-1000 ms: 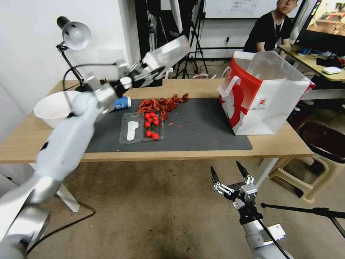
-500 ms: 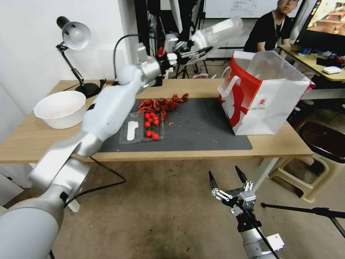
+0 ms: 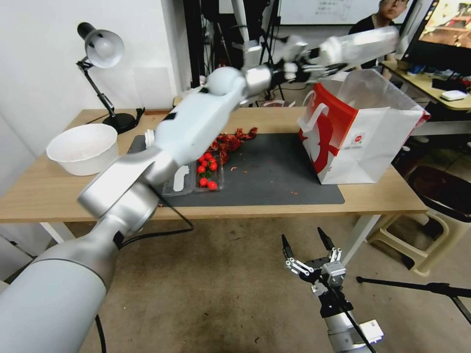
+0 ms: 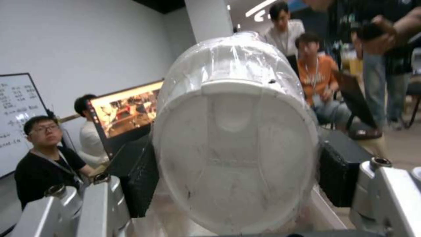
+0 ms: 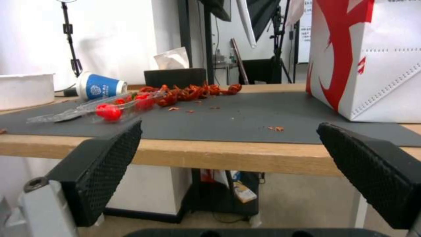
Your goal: Pick up the trash from the table and place it into the takeout bag.
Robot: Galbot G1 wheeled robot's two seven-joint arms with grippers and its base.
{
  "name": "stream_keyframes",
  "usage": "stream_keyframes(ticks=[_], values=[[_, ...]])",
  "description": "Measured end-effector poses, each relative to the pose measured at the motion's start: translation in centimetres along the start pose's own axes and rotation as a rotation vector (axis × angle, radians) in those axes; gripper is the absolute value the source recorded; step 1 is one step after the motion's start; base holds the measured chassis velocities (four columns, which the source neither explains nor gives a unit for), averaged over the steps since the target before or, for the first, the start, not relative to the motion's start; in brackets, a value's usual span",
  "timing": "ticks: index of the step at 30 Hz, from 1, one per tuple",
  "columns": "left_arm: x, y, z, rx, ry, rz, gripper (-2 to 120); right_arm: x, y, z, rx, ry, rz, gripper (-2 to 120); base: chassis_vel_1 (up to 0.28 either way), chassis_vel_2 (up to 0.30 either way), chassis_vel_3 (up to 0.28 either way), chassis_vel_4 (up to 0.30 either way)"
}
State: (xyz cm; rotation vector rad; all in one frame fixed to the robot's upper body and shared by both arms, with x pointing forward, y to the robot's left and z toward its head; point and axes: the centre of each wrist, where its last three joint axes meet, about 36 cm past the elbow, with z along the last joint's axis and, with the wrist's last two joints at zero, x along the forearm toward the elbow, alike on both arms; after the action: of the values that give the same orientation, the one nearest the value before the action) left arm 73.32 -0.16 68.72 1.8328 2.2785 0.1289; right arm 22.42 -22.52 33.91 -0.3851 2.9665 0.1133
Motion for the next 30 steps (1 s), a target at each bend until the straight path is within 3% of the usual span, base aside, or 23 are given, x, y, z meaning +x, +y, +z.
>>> stream_keyframes(ticks=[3, 4, 5, 9, 11, 15, 30], values=[[-1.1, 0.4, -0.5, -0.078, 0.098, -0.066, 70, 0.0, -0.2, 0.0, 0.004, -0.001, -0.001, 100, 0.0, 0.0, 0.0, 0.0], [-1.1, 0.4, -0.5, -0.078, 0.098, -0.066, 70, 0.0, -0.2, 0.0, 0.004, -0.001, -0.001, 100, 0.0, 0.0, 0.0, 0.0], [-0.6, 1.1, -0.4, -0.124, 0.148, -0.105, 70, 0.0, -0.2, 0.0, 0.003, -0.003, 0.0, 100, 0.0, 0.0, 0.0, 0.0], [1.0, 3.0, -0.3, -0.212, 0.244, -0.16, 70, 0.0, -0.2, 0.0, -0.001, -0.009, 0.001, 100, 0.0, 0.0, 0.0, 0.0], [2.0, 4.1, -0.4, -0.303, 0.316, -0.162, 70, 0.0, -0.2, 0.0, -0.002, -0.011, 0.001, 100, 0.0, 0.0, 0.0, 0.0], [2.8, 5.0, -0.9, -0.393, 0.383, -0.124, 70, 0.0, -0.4, 0.1, -0.001, -0.009, 0.003, 100, 0.0, 0.0, 0.0, 0.0], [2.8, 5.1, -1.4, -0.418, 0.378, -0.037, 70, -0.3, -0.6, 0.1, 0.0, -0.01, -0.001, 100, 0.0, 0.0, 0.0, 0.0]])
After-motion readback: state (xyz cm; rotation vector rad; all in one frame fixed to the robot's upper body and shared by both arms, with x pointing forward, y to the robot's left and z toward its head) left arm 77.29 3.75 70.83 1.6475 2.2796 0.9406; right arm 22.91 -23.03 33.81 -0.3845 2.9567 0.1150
